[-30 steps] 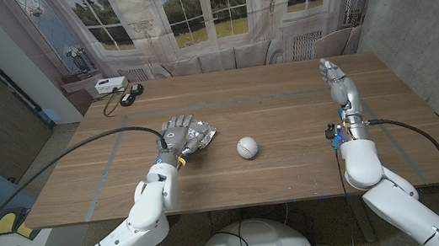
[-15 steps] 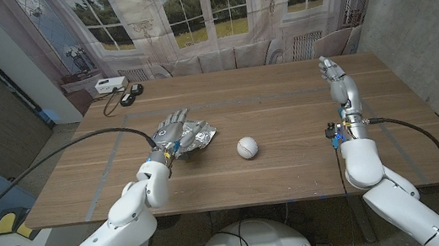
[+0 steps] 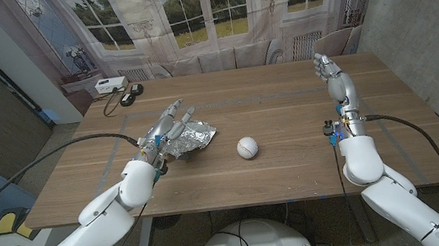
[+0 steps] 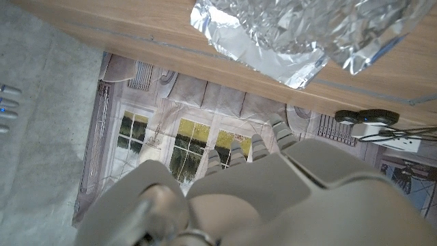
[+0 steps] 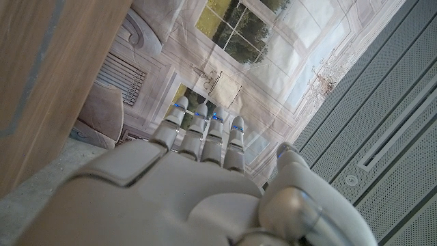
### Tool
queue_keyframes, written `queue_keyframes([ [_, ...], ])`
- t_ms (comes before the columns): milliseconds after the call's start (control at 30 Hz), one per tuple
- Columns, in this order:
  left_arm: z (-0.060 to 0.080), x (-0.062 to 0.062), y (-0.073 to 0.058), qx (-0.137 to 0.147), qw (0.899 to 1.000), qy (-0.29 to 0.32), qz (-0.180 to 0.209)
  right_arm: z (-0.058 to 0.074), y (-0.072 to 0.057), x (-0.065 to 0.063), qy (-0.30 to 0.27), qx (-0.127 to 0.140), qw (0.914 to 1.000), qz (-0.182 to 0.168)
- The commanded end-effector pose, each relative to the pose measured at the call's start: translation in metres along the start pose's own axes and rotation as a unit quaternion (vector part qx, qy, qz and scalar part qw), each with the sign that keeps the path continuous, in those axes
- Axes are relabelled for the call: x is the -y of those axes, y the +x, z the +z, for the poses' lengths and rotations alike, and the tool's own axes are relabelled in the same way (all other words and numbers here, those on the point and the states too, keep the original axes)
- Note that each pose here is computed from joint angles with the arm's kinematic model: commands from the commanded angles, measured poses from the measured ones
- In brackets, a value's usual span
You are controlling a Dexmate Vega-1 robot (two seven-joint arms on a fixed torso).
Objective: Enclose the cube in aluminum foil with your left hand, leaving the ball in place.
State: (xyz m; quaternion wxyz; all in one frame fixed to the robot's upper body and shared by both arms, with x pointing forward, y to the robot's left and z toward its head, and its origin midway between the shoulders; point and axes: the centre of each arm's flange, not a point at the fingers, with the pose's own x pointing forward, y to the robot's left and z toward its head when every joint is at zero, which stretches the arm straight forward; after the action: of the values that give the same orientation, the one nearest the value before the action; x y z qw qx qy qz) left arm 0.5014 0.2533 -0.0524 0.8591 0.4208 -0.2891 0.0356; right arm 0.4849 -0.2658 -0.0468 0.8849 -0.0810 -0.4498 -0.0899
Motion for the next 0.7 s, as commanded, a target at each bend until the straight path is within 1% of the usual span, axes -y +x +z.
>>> queue_keyframes([
  [33, -0.009, -0.029, -0.001, 0.053, 0.987, -0.150, 0.005, 0.003, 0.007, -0.008, 0.034, 0.001, 0.9992, 0.023],
  [167, -0.013, -0.034, 0.003, 0.073, 0.978, -0.196, -0.005, 0.001, 0.008, -0.011, 0.064, -0.002, 0.9974, 0.032],
  [300, -0.019, -0.037, 0.008, 0.094, 0.967, -0.237, -0.012, 0.000, 0.007, -0.013, 0.077, -0.014, 0.9961, 0.039],
  [433, -0.023, -0.041, 0.014, 0.121, 0.949, -0.290, -0.027, -0.001, 0.005, -0.015, 0.085, -0.032, 0.9948, 0.047],
  [500, -0.024, -0.042, 0.018, 0.138, 0.938, -0.315, -0.036, -0.003, 0.004, -0.016, 0.089, -0.039, 0.9942, 0.045],
  [567, -0.024, -0.043, 0.020, 0.150, 0.929, -0.335, -0.039, -0.007, 0.002, -0.016, 0.094, -0.048, 0.9933, 0.046],
  [700, -0.024, -0.044, 0.024, 0.165, 0.919, -0.355, -0.048, -0.014, -0.005, -0.018, 0.101, -0.063, 0.9923, 0.034],
])
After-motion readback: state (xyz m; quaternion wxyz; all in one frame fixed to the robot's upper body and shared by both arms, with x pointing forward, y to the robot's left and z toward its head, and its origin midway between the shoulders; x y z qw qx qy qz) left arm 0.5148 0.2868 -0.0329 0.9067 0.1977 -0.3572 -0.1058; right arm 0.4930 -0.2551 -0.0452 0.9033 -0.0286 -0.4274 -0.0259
